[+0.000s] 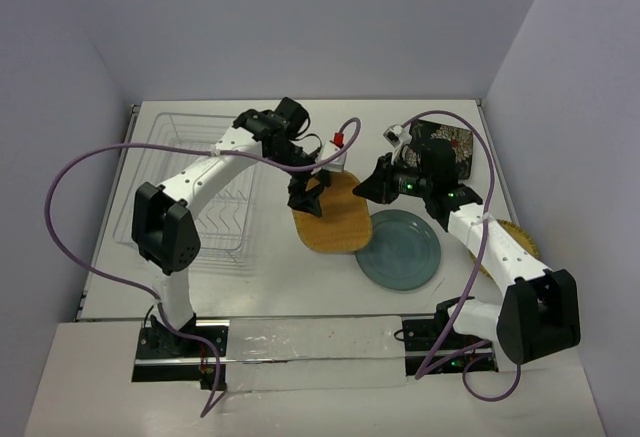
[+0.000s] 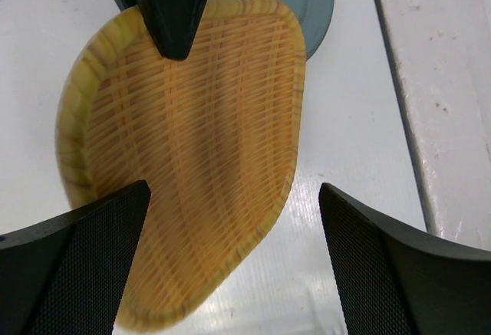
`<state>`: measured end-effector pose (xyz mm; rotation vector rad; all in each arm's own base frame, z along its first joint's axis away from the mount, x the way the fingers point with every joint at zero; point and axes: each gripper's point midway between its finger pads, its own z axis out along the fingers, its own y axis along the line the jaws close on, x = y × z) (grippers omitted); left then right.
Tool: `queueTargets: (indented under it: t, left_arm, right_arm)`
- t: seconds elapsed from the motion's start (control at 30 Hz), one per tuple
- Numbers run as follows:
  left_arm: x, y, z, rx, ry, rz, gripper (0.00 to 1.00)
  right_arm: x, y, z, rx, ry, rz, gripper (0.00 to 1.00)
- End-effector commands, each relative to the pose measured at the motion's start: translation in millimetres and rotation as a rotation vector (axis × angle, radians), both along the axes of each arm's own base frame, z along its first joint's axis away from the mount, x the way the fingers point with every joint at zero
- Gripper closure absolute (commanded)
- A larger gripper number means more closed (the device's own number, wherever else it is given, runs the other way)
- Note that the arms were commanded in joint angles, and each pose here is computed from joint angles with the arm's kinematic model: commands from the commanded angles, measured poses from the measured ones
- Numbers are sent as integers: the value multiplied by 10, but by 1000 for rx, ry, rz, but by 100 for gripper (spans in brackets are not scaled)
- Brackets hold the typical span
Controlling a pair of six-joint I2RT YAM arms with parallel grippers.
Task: Load the plates into the dish rack
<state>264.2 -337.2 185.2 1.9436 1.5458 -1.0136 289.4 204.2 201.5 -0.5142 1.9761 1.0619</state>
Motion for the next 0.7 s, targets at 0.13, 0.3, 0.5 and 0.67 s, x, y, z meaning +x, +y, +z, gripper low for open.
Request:
queueTargets:
  t: [0.13, 0.3, 0.5, 0.67]
  left_arm:
    - [200, 140, 683, -89, -294, 135, 1]
    - [453, 188, 821, -109, -353, 234, 1]
    - [567, 85, 539, -60, -271, 206, 1]
    - [455, 2, 488, -90, -215, 125, 1]
  right_arm:
    - [91, 68, 350, 20, -99, 23, 100]
    - [12, 74, 347, 24, -109, 44, 100]
    - [-111, 116, 422, 35, -140, 83, 100]
    - [-150, 156, 470, 39, -159, 107, 100]
